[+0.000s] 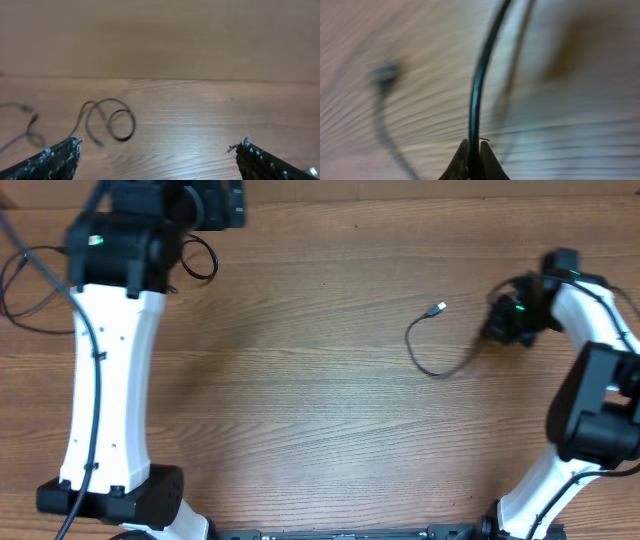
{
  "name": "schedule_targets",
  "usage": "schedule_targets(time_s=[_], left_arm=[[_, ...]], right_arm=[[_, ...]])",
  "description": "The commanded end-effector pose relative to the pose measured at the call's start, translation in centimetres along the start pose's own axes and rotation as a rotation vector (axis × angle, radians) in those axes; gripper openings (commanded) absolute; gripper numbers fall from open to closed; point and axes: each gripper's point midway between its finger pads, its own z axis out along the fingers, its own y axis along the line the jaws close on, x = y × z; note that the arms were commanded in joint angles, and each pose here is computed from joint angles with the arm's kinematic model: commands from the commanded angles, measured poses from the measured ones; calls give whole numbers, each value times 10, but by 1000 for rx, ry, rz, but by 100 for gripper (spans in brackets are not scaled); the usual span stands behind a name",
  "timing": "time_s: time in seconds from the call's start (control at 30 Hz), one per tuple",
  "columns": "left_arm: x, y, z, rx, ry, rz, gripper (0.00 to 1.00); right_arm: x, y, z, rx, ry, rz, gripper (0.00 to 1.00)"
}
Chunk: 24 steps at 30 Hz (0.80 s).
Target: Untangle cables
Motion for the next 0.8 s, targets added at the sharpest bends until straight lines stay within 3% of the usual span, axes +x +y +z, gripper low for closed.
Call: schedule_targets(time_s=[0.0, 0.1, 0.27, 0.43, 0.53, 0.77], left_arm=[[-8, 40, -15, -74, -25, -116, 100], [-7, 74, -17, -137, -22, -185, 100], [1, 134, -25, -219, -12, -330, 100], [11, 162, -31, -174, 19, -408, 99], [18, 175, -35, -183, 38, -435, 100], [25, 176, -36, -173, 66, -450, 100]], right_arm=[[5, 114, -67, -143, -149, -263, 4], [37, 180, -92, -209, -193, -432, 4], [123, 279, -130, -352, -215, -720, 4], [187, 328, -160, -446, -248, -914, 4], [195, 333, -173, -461, -274, -909, 4], [163, 310, -170, -323, -347, -813, 4]])
